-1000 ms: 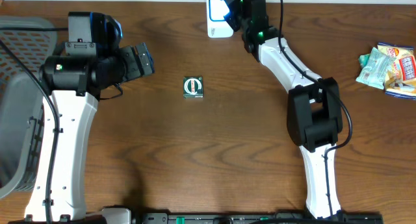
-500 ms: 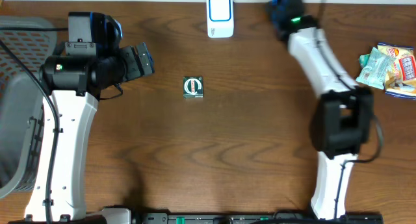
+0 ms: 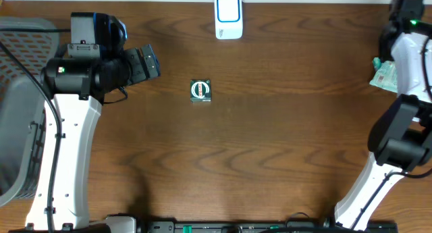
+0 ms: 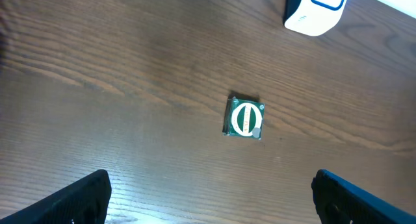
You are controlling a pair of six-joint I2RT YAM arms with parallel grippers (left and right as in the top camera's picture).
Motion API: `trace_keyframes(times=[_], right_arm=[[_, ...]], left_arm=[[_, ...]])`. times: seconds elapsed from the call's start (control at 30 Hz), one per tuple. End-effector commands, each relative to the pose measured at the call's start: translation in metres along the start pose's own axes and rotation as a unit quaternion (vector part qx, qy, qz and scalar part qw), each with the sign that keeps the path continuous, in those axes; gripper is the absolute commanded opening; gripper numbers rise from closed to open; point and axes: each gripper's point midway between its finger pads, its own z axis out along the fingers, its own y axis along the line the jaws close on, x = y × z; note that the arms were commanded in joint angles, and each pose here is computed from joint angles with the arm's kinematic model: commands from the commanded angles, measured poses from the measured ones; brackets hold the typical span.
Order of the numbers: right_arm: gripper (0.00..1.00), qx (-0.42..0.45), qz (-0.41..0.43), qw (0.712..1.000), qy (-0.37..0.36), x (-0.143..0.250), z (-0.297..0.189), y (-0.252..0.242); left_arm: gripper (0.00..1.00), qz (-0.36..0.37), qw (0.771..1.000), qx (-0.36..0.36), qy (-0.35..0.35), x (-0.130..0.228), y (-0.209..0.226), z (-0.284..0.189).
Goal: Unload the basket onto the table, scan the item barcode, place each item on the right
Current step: 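Carry the orange pack right and drop it on the item pile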
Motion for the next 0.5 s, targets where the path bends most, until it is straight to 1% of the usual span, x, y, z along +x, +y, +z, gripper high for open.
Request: trace_keyframes(times=[0.0, 0.03, 0.07, 0.17, 0.2, 0.23, 0.27, 0.3, 0.37, 0.4, 0.43, 0.47], right_arm=[[0.68, 0.005, 0.067, 0.997, 0.022, 0.017, 0.011, -0.016], [0.86, -0.003, 0.07, 0.997, 0.025, 0.019, 0.013, -0.015], [0.99, -0.02, 0.072, 0.997, 0.027, 0.021, 0.016, -0.011], [0.99, -0.079, 0.074, 0.994, 0.026, 0.024, 0.02, 0.008], [0.99, -0.121, 0.075, 0.99, 0.021, 0.022, 0.018, 0.022], [0.99, -0.142, 0.076, 0.987, 0.016, 0.02, 0.016, 0.03], [0.99, -0.192, 0.078, 0.978, 0.005, 0.014, 0.01, 0.046], [0.99, -0.218, 0.078, 0.973, 0.0, 0.012, 0.007, 0.054], [0.99, -0.305, 0.076, 0.949, -0.019, 0.002, -0.011, 0.084], [0.99, -0.332, 0.074, 0.94, -0.026, -0.001, -0.018, 0.093], [0.99, -0.384, 0.07, 0.92, -0.039, -0.008, -0.034, 0.111], [0.99, -0.417, 0.067, 0.905, -0.048, -0.012, -0.045, 0.123]], left_arm=[[0.98, 0.002, 1.0, -0.002, -0.001, -0.001, 0.001, -0.001], [0.98, 0.002, 1.0, -0.002, -0.001, -0.001, 0.001, -0.001], [0.98, 0.002, 1.0, -0.002, -0.001, -0.001, 0.001, -0.001], [0.98, 0.002, 1.0, -0.002, -0.001, -0.001, 0.001, -0.001], [0.98, 0.002, 1.0, -0.002, -0.001, -0.001, 0.001, -0.001], [0.98, 0.002, 1.0, -0.002, -0.001, -0.001, 0.001, -0.001], [0.98, 0.002, 1.0, -0.002, -0.001, -0.001, 0.001, -0.001], [0.98, 0.002, 1.0, -0.002, -0.001, -0.001, 0.002, -0.001], [0.98, 0.002, 1.0, -0.002, -0.001, -0.001, 0.002, -0.001], [0.98, 0.002, 1.0, -0.002, -0.001, -0.001, 0.001, -0.001], [0.98, 0.002, 1.0, -0.002, -0.001, -0.001, 0.001, -0.001], [0.98, 0.002, 1.0, -0.002, -0.001, -0.001, 0.002, -0.001]])
